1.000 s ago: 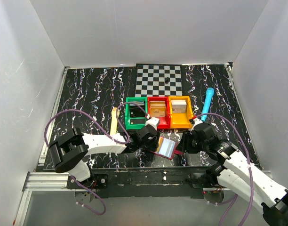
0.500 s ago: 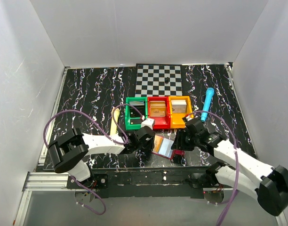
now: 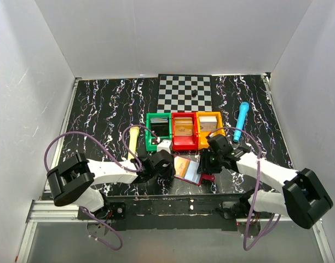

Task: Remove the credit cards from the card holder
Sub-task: Remove the credit card from the card holder.

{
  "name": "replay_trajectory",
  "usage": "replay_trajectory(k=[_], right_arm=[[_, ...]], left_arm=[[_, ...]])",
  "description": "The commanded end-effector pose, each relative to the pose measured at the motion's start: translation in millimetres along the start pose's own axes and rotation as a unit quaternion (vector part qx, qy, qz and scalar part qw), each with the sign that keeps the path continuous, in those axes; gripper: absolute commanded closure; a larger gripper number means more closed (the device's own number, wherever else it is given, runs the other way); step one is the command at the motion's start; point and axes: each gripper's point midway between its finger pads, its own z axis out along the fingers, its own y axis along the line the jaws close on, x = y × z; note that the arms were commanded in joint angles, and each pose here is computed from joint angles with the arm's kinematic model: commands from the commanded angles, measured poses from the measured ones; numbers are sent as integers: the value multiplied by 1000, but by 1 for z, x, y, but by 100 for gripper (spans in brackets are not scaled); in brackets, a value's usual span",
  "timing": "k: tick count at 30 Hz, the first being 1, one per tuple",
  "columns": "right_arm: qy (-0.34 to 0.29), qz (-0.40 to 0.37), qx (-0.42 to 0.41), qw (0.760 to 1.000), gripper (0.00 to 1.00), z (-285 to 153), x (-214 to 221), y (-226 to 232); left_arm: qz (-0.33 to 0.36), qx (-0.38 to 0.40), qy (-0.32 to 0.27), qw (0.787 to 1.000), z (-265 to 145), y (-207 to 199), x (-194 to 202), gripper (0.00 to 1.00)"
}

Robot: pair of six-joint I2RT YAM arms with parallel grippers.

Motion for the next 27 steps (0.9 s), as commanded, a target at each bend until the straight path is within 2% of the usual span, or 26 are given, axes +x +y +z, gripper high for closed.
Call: replay_trajectory(k=[1, 15, 21, 27], right_arm=[[-25, -39, -30, 998, 51, 3, -30, 24], [2, -96, -41, 994, 54, 14, -42, 36], [9, -116, -51, 992, 53, 11, -45, 43], [-28, -108, -39, 993, 51, -9, -49, 37]], left_arm=[[-12, -15, 17, 1000, -12, 16, 15, 68], [-46, 20, -61, 997, -60, 15, -16, 59], [-46, 31, -76, 996, -69, 11, -25, 57], [-42, 43, -85, 995, -71, 4, -32, 56]])
